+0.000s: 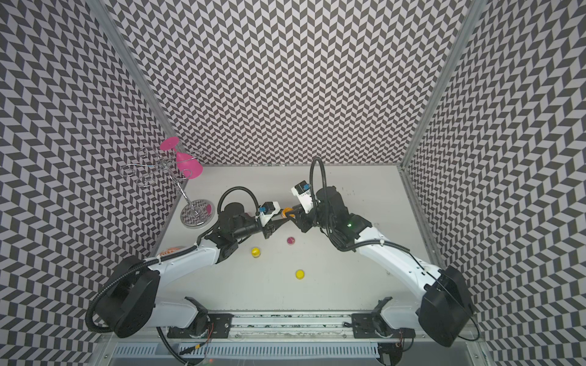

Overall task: Close the paint jar lid
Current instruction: Close the lid on the paint jar.

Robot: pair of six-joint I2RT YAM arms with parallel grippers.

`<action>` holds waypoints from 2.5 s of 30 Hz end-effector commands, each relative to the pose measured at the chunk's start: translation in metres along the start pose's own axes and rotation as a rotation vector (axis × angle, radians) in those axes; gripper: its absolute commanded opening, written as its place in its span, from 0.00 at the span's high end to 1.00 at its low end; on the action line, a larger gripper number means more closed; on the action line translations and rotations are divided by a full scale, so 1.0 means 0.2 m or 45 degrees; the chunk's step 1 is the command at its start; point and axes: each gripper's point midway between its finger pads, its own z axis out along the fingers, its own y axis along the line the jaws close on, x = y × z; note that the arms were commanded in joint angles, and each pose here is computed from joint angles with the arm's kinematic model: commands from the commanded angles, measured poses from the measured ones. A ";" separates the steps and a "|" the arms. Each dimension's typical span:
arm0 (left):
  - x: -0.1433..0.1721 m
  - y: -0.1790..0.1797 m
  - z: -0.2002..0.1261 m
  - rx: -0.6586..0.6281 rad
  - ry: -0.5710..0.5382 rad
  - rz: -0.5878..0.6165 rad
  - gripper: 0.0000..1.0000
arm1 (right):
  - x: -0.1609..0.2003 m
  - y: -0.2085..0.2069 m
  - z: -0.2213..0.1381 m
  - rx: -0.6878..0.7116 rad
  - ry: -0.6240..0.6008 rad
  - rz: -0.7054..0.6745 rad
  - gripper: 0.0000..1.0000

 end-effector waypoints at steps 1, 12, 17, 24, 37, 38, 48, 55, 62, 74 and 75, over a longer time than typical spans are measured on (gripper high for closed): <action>-0.15 -0.03 0.00 0.064 -0.118 0.075 0.71 | -0.04 0.01 0.04 -0.006 -0.031 -0.016 0.72; -0.17 -0.07 0.00 0.120 -0.141 0.090 0.72 | -0.01 -0.03 0.08 0.023 -0.005 -0.019 0.72; -0.17 -0.06 -0.01 0.105 -0.138 0.104 0.72 | 0.05 0.01 0.12 -0.065 0.077 -0.017 0.72; -0.21 0.02 -0.06 0.032 -0.174 0.115 0.72 | 0.19 0.02 0.15 -0.103 0.206 -0.005 0.72; -0.28 0.07 -0.11 -0.012 -0.246 0.089 0.72 | 0.23 0.05 0.21 -0.079 0.218 0.013 0.72; -0.29 0.07 -0.12 -0.022 -0.256 0.087 0.72 | 0.23 0.05 0.21 -0.078 0.211 0.030 0.72; -0.43 0.22 -0.21 -0.258 -0.359 0.024 0.74 | 0.30 0.06 0.27 -0.018 0.158 0.231 0.72; -0.51 0.33 -0.21 -0.430 -0.346 0.119 0.74 | 0.31 0.05 0.34 0.053 0.189 0.293 0.74; -0.49 0.35 -0.21 -0.599 -0.345 0.166 0.74 | 0.32 0.01 0.38 0.124 0.183 0.447 0.75; -0.44 0.38 -0.22 -0.649 -0.335 0.082 0.74 | 0.28 0.05 0.40 0.116 0.117 0.500 0.74; -0.43 0.37 -0.22 -0.638 -0.337 0.066 0.74 | 0.28 0.05 0.40 0.111 0.107 0.501 0.74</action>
